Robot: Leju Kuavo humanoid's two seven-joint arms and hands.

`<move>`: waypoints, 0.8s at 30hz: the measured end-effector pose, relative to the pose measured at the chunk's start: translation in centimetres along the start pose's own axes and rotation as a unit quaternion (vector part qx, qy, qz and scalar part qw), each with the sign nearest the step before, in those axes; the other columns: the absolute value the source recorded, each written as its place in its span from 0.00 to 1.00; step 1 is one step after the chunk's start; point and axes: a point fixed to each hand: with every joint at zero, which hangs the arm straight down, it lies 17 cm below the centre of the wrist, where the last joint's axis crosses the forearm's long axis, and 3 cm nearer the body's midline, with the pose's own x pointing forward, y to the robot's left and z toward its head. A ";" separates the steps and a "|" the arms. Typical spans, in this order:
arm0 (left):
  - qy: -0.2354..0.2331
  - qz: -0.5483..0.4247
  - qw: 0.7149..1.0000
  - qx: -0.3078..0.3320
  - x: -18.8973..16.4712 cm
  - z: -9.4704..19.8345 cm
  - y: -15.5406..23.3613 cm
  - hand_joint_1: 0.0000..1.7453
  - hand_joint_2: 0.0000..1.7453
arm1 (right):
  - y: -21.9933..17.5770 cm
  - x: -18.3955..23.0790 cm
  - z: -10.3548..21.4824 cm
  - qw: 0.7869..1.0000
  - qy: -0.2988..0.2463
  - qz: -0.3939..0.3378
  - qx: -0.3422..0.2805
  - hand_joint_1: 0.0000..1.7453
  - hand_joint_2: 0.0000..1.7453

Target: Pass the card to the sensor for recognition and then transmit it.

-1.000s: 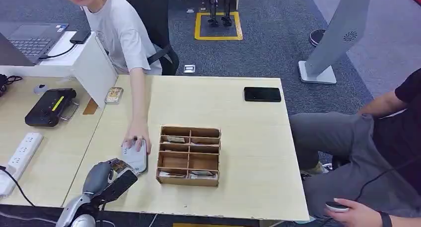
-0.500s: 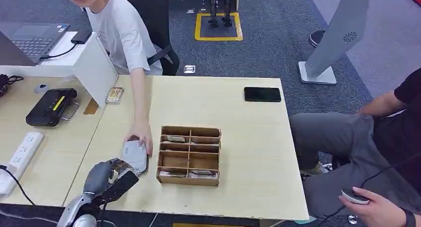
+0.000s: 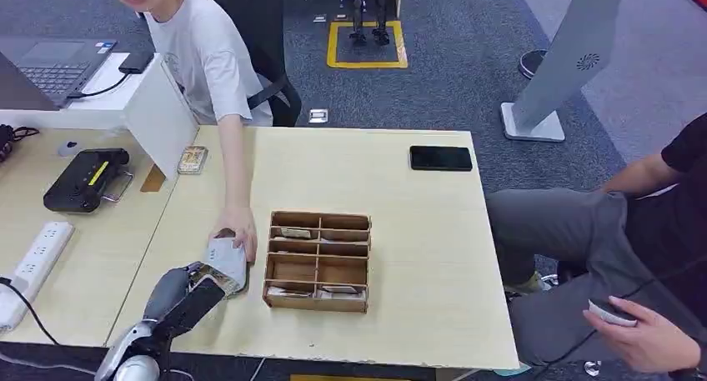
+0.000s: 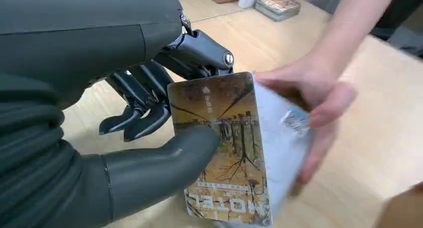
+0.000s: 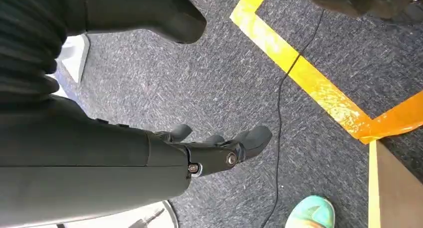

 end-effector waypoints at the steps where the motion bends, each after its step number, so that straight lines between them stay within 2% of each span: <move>1: -0.002 0.002 1.000 0.001 0.1 0.0 0.1 1.00 1.00 | 0.0 0.0 0.0 1.000 0.000 0.000 0.000 0.00 1.00; 4: -0.022 0.014 1.000 0.011 1.8 -0.3 1.1 1.00 1.00 | 0.0 0.0 0.0 1.000 0.000 0.001 -0.002 0.00 1.00; 6: -0.071 0.019 0.997 0.039 5.5 -0.6 3.8 1.00 1.00 | -0.1 0.0 0.0 1.000 -0.001 0.001 -0.004 0.00 1.00; 8: -0.079 0.019 0.996 0.044 6.1 -0.7 4.2 1.00 1.00 | 0.0 0.0 0.0 1.000 -0.001 0.001 -0.004 0.00 1.00; 16: -0.099 -0.002 0.994 0.053 7.4 -0.7 5.1 1.00 1.00 | -0.1 0.0 0.0 1.000 -0.002 0.001 -0.008 0.00 1.00; 24: -0.070 -0.113 0.987 0.085 5.9 -1.2 5.5 1.00 1.00 | 0.1 0.1 0.1 1.000 -0.004 0.003 -0.005 0.00 1.00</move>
